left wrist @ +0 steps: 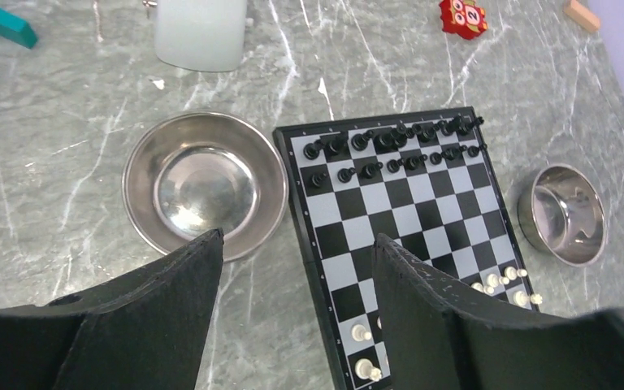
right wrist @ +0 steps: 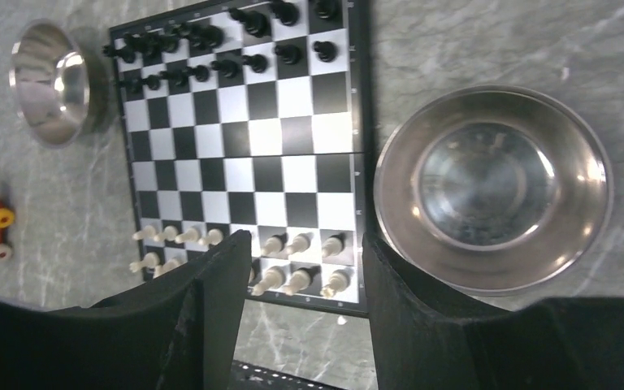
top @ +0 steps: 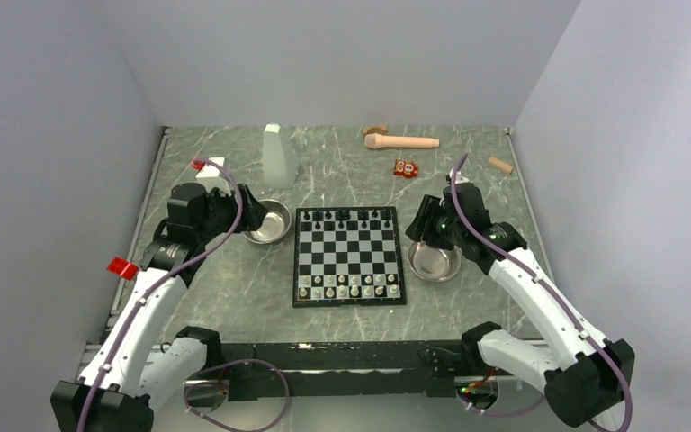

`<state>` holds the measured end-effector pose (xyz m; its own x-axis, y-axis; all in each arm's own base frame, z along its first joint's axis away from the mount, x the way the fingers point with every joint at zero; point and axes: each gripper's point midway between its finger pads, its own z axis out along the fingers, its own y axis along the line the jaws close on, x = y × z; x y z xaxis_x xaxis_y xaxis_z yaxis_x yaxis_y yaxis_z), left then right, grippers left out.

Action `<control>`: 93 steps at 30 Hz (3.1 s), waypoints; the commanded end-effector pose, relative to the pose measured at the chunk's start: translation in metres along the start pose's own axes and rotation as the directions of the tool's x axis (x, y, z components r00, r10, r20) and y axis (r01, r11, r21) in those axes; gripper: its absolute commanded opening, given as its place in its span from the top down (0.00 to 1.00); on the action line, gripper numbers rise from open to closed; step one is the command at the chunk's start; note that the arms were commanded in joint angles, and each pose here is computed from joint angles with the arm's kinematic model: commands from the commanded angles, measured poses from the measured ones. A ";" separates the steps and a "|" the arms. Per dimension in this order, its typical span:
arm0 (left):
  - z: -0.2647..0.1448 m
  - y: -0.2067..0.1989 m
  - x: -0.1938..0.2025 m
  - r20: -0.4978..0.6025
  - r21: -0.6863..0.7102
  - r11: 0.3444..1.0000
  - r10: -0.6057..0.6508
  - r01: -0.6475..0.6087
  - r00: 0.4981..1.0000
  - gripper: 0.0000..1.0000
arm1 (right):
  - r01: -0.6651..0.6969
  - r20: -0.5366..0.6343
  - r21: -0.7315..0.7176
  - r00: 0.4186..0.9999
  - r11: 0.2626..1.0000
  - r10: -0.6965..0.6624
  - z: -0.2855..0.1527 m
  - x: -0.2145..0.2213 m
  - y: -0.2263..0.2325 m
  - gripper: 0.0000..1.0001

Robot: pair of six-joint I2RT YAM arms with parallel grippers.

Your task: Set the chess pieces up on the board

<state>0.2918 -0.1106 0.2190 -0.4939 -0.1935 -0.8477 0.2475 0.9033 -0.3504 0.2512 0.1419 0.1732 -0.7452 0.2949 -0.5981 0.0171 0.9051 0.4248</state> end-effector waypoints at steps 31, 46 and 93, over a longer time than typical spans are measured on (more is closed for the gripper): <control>-0.003 -0.001 -0.004 0.013 0.040 0.998 -0.057 0.057 0.998 0.29 | 0.056 -0.375 -0.023 0.925 0.998 -0.061 0.053 0.116 -0.023 0.82; -0.003 -0.002 -0.002 0.007 0.047 0.997 -0.057 0.057 0.998 0.28 | 0.067 -0.385 -0.003 0.921 0.998 -0.063 0.058 0.123 -0.022 0.84; -0.002 0.000 0.003 -0.001 0.043 0.997 -0.066 0.066 0.998 0.29 | 0.041 -0.160 0.045 0.987 0.998 -0.033 0.029 0.077 -0.017 0.80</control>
<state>0.2857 -0.1080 0.2084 -0.5359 -0.2368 -0.8104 0.2306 0.8823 -0.4102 0.2006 0.1631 0.0804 -0.8862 0.1673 -0.4320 -0.0086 0.9264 0.3765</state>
